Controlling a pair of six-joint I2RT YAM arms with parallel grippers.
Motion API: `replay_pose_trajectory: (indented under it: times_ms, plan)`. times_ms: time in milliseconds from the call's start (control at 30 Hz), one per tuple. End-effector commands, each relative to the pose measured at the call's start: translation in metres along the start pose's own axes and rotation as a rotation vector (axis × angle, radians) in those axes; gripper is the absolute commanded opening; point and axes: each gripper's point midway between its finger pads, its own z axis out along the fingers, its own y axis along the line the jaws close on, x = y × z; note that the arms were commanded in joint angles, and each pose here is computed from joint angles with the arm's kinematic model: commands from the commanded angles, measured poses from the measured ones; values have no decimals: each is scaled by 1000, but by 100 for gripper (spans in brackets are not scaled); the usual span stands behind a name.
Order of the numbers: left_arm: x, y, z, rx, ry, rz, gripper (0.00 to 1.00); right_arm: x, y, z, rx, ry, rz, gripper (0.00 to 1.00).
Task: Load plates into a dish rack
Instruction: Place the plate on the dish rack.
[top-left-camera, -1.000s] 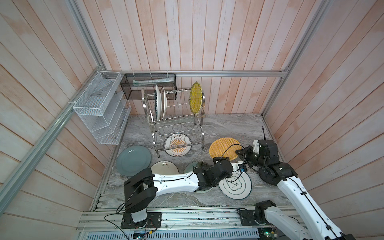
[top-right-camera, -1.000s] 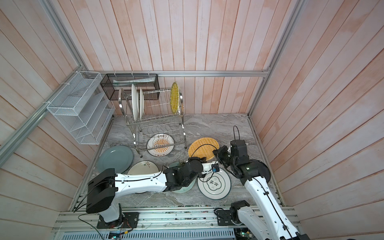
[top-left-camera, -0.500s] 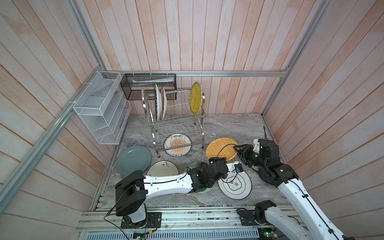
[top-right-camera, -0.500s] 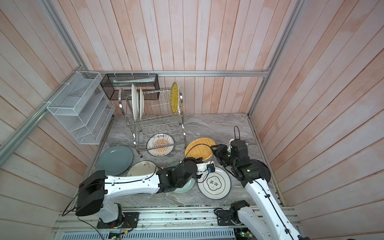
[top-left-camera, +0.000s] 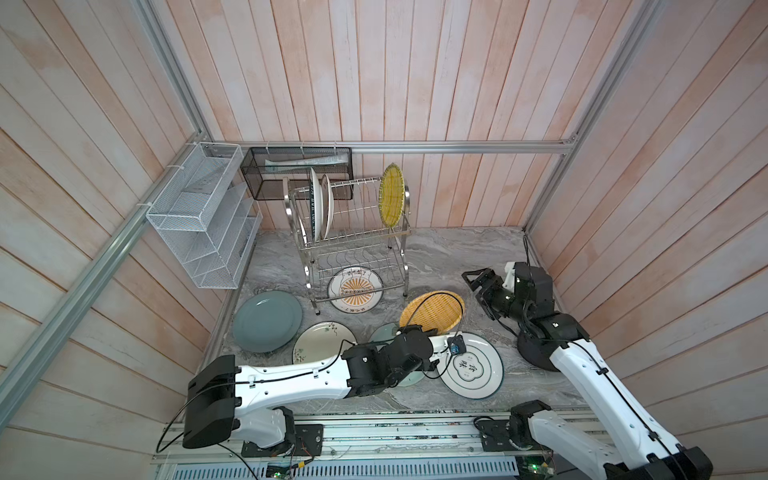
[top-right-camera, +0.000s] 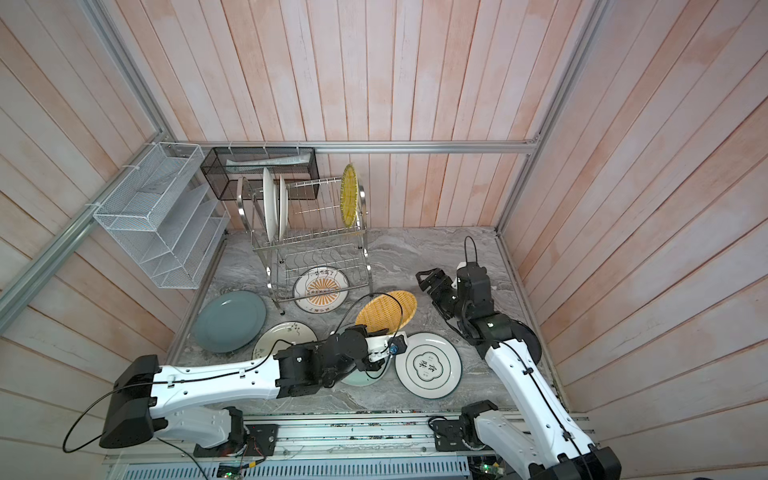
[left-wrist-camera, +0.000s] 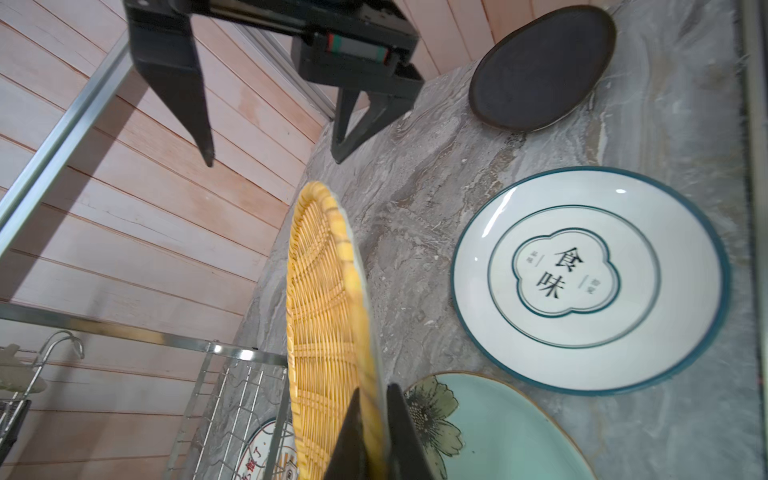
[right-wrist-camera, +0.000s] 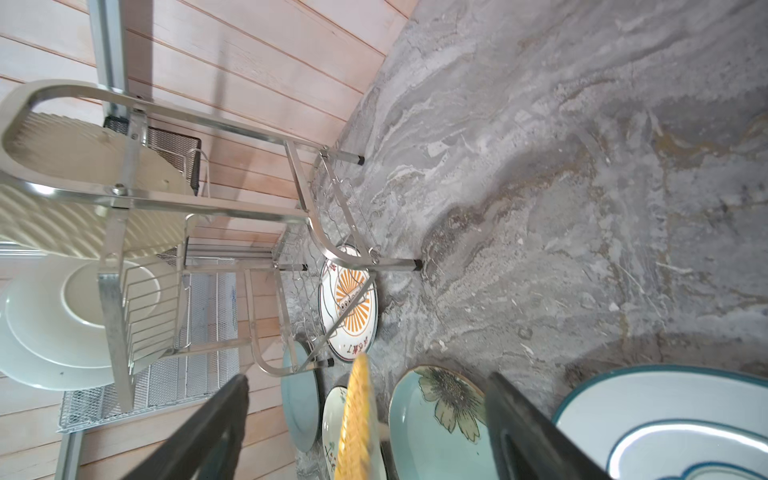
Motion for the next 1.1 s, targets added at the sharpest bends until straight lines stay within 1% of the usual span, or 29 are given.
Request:
replay_pose_trajectory:
  times_ms: [0,100,167,267,300,367,433,533,633,733,767,800,867,933,1033,1067]
  plan:
    - [-7,-4,-30,80,-43,-130,0,-23,23,-3,-62,-82,-89,96]
    - [-19,-5,-61,178,-102,-232,0,-29,31,-4,-119,-101,-132,98]
    - [-31,1,-85,227,-161,-301,0,-30,37,-5,-161,-96,-176,97]
    - [-50,23,-117,224,-261,-403,0,-27,42,-7,-215,-94,-252,98]
    - [-56,32,-126,207,-289,-430,0,-25,44,-9,-237,-89,-274,98]
    - [-67,62,-145,129,-340,-514,0,-18,47,-12,-289,-79,-323,98]
    - [-77,89,-160,59,-370,-572,0,-10,43,-13,-312,-60,-335,98]
    - [-99,126,-181,-35,-456,-646,0,3,37,-13,-350,-14,-354,98]
    - [-120,163,-195,-149,-543,-718,0,14,31,-12,-370,19,-353,98]
    - [-137,197,-200,-287,-582,-780,0,22,24,-12,-374,45,-348,98]
    - [-138,211,-199,-352,-575,-811,0,25,23,-13,-381,51,-349,98]
    - [-139,221,-195,-390,-562,-832,0,27,22,-14,-391,57,-351,98]
    - [-137,248,-183,-433,-527,-897,0,32,24,-19,-420,61,-365,98]
    - [-131,271,-170,-437,-518,-957,0,35,24,-23,-429,56,-382,98]
    - [-119,302,-151,-482,-496,-987,0,39,24,-30,-441,55,-402,98]
    - [-111,317,-147,-512,-490,-990,0,40,23,-31,-443,57,-404,98]
